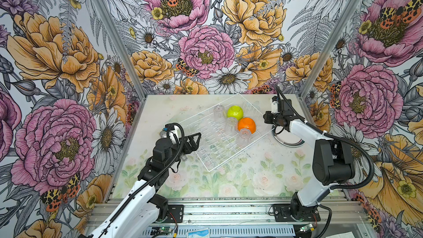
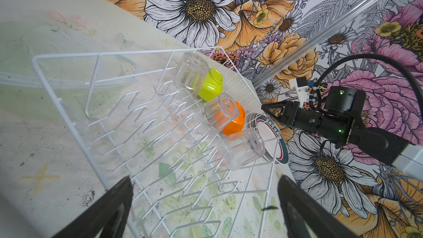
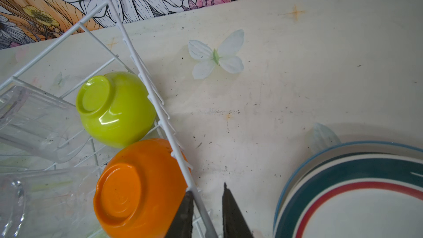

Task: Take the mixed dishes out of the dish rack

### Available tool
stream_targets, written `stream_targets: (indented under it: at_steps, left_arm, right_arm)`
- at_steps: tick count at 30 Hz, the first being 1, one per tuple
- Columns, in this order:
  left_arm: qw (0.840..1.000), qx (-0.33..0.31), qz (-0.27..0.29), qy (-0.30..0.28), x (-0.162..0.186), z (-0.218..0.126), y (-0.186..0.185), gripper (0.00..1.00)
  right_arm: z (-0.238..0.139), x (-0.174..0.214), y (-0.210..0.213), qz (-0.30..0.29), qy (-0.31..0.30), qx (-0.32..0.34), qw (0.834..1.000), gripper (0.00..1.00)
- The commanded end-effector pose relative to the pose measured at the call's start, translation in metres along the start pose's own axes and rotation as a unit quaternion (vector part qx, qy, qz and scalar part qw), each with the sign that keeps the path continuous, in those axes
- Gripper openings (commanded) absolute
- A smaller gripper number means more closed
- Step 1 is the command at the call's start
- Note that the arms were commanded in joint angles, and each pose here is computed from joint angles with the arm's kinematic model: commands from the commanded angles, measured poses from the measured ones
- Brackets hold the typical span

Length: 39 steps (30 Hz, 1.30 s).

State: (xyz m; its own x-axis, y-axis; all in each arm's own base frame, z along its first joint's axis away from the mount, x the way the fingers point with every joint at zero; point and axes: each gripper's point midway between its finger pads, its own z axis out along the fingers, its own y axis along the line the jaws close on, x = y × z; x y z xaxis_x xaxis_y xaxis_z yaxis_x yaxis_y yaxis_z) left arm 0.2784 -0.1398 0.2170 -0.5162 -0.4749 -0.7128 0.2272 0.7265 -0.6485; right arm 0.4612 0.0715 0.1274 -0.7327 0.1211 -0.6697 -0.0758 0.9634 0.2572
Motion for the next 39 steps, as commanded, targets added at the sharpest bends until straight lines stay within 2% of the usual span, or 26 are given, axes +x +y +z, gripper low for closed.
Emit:
stream_targets:
  at_steps: [1,9,17,27,39]
  left_arm:
    - [1.000,0.013,-0.009,-0.003,-0.002,0.001,-0.002,0.99]
    - [1.000,0.014,-0.010,-0.004,-0.002,0.000,-0.002,0.99]
    - [1.000,0.017,-0.017,-0.002,-0.003,-0.010,-0.007,0.99]
    - [1.000,-0.023,-0.008,-0.004,-0.005,-0.022,0.005,0.99]
    - [1.000,-0.010,-0.012,-0.006,-0.008,-0.023,-0.001,0.99]
  right_arm:
    - [0.010,0.050,0.010,0.017,0.083,-0.019,0.996,0.22]
    - [-0.001,0.066,0.010,-0.001,0.090,-0.019,0.996,0.23]
    - [0.008,0.072,0.015,-0.004,0.114,-0.032,0.993,0.26]
    - [0.003,0.096,0.004,0.010,0.128,0.004,0.992,0.18]
    - [-0.030,0.127,0.025,0.027,0.121,0.005,0.992,0.16]
